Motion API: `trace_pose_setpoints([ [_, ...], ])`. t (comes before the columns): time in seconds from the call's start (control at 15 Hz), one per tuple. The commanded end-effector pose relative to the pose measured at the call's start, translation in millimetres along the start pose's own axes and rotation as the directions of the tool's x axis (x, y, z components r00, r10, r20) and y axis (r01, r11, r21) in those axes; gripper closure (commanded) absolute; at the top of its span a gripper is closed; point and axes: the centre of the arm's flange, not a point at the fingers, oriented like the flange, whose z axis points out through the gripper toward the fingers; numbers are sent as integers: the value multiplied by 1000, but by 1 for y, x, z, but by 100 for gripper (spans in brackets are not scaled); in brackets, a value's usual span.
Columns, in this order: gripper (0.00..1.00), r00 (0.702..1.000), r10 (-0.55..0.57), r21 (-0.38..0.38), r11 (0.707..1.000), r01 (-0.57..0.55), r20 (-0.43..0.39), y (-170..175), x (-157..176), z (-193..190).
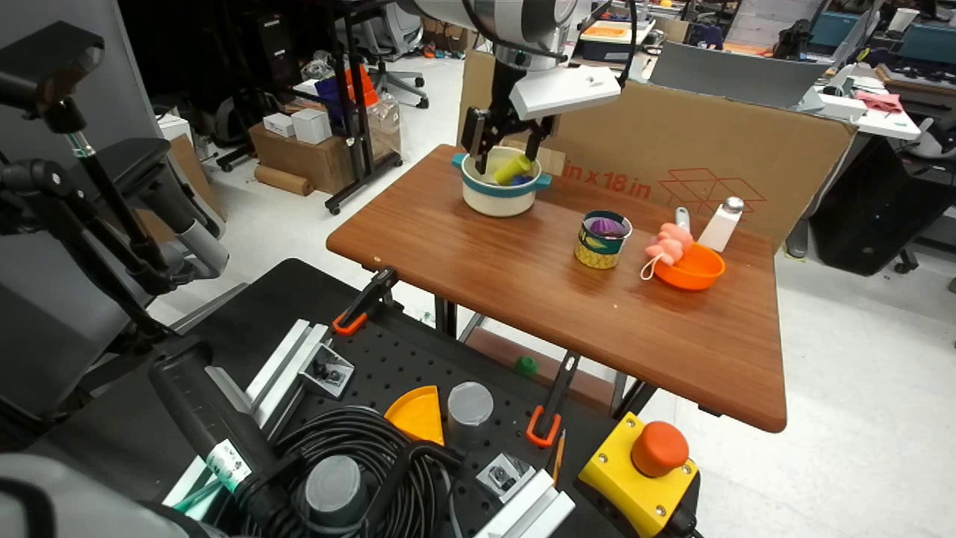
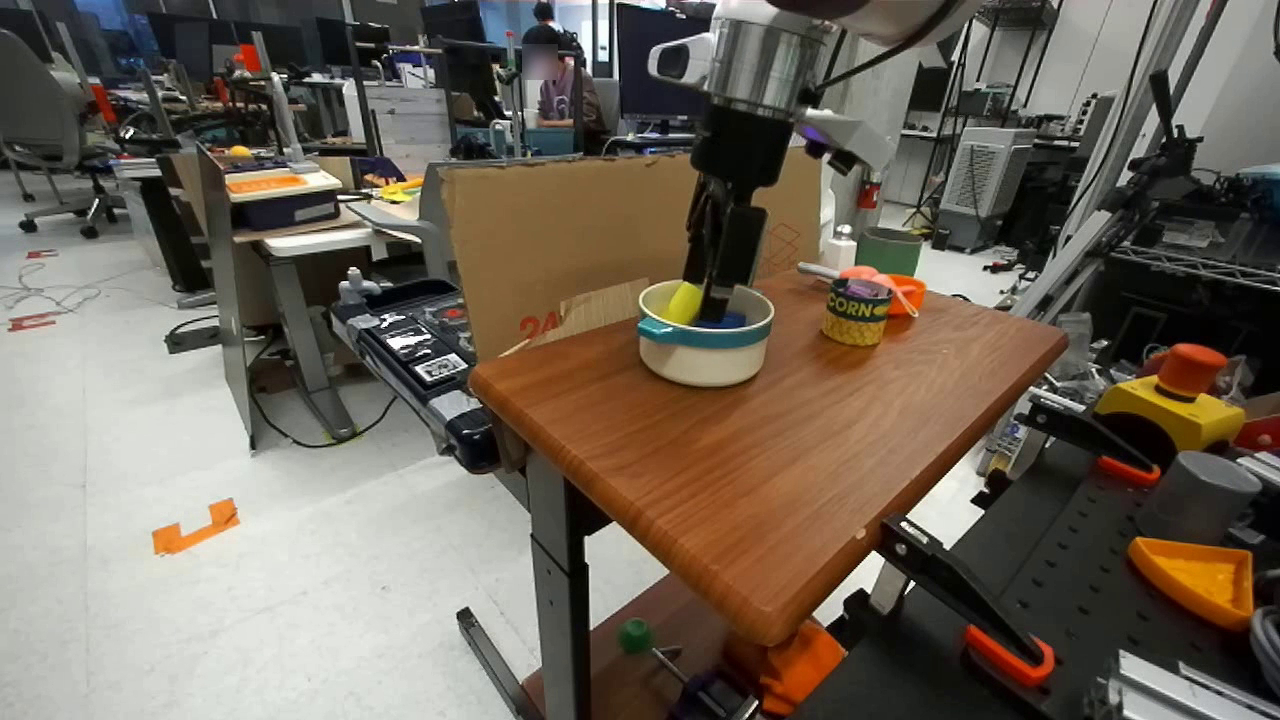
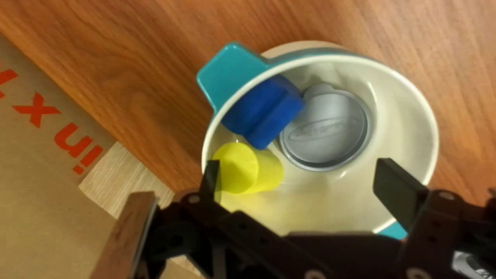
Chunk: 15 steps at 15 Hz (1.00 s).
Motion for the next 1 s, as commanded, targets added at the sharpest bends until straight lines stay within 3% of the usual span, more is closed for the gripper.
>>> trace_pose_setpoints([
  [0.0,0,999,40,-96,995,-40,-2,-4,5,6],
  [0.27,0,998,61,-127,990,-59,9,-4,7,7],
  [0.93,0,997,78,-120,990,-76,12,-4,8,4],
])
